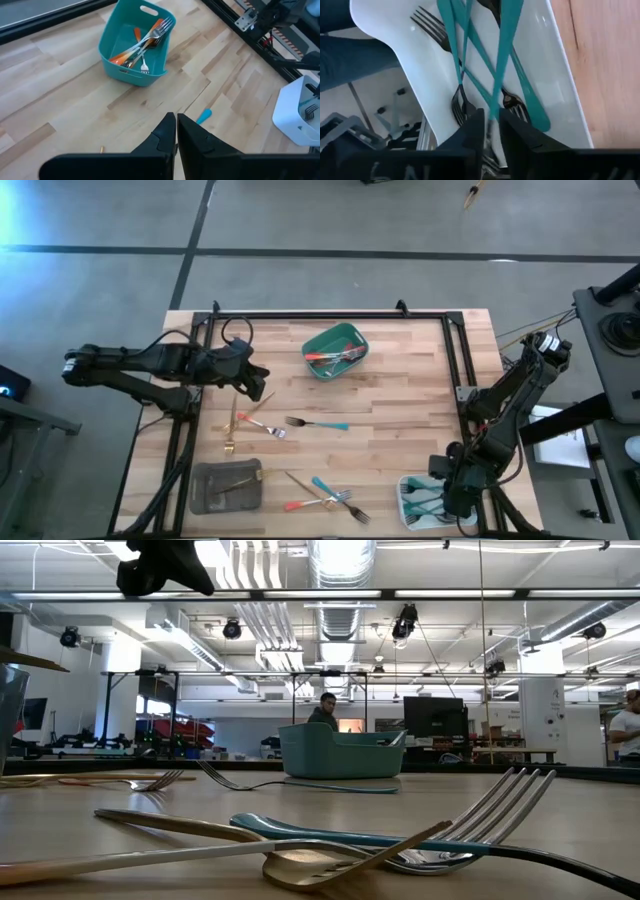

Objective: Sort silverware by color (type)
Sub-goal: Put the blue fork into the white bin

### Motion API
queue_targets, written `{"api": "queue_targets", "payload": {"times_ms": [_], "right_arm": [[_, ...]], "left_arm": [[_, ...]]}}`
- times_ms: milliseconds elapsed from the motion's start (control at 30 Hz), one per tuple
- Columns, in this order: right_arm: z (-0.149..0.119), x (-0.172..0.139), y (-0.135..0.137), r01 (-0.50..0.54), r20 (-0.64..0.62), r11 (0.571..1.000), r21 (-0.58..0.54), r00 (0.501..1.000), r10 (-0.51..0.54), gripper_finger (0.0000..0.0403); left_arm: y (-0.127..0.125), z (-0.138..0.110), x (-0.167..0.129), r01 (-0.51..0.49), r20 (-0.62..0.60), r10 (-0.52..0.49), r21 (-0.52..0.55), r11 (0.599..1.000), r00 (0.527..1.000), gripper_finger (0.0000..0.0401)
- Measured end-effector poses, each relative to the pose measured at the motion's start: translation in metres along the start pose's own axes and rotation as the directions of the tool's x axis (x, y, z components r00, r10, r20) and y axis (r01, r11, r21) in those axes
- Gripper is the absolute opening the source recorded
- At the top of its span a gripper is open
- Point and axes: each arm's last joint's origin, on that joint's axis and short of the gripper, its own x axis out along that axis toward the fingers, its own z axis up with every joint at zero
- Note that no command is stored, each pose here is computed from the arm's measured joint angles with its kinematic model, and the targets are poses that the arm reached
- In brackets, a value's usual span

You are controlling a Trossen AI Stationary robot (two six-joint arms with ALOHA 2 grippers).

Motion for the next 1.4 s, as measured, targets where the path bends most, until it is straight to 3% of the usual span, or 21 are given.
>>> {"api": "queue_targets", "payload": {"times_ms": [300, 500, 633, 800, 900, 1133, 1400], "right_arm": [[0.012, -0.004, 0.000, -0.015, 0.026, 0.999, 0.043, 1.000, 0.013, 0.0093], [0.040, -0.012, -0.005, -0.028, 0.105, 0.994, 0.106, 0.994, 0.016, 0.0083], [0.065, -0.024, -0.009, -0.006, 0.240, 0.998, 0.056, 0.971, -0.008, 0.0078], [0.099, -0.045, -0.019, 0.078, 0.417, 0.997, 0.001, 0.906, -0.071, 0.0081], [0.118, -0.055, -0.027, 0.135, 0.494, 0.991, 0.009, 0.861, -0.121, 0.0090], [0.168, -0.051, -0.043, 0.172, 0.568, 0.985, 0.008, 0.810, -0.146, 0.0121], [0.229, -0.034, -0.056, 0.209, 0.557, 0.972, 0.111, 0.796, -0.235, 0.0143]], "left_arm": [[0.000, 0.001, -0.002, 0.014, 0.004, -0.014, -0.004, 1.000, 1.000, 0.0000], [-0.008, -0.002, 0.005, 0.135, -0.114, -0.130, 0.039, 0.990, 0.985, 0.0000], [-0.013, -0.007, 0.011, 0.232, -0.239, -0.210, 0.069, 0.970, 0.948, 0.0000], [-0.022, -0.018, 0.017, 0.378, -0.413, -0.310, 0.094, 0.921, 0.857, 0.0000], [-0.024, -0.025, 0.016, 0.411, -0.482, -0.310, 0.117, 0.904, 0.820, 0.0000], [-0.020, -0.044, 0.007, 0.402, -0.612, -0.223, 0.172, 0.899, 0.759, 0.0000], [-0.026, -0.056, 0.000, 0.481, -0.659, -0.208, 0.264, 0.836, 0.723, 0.0000]]}}
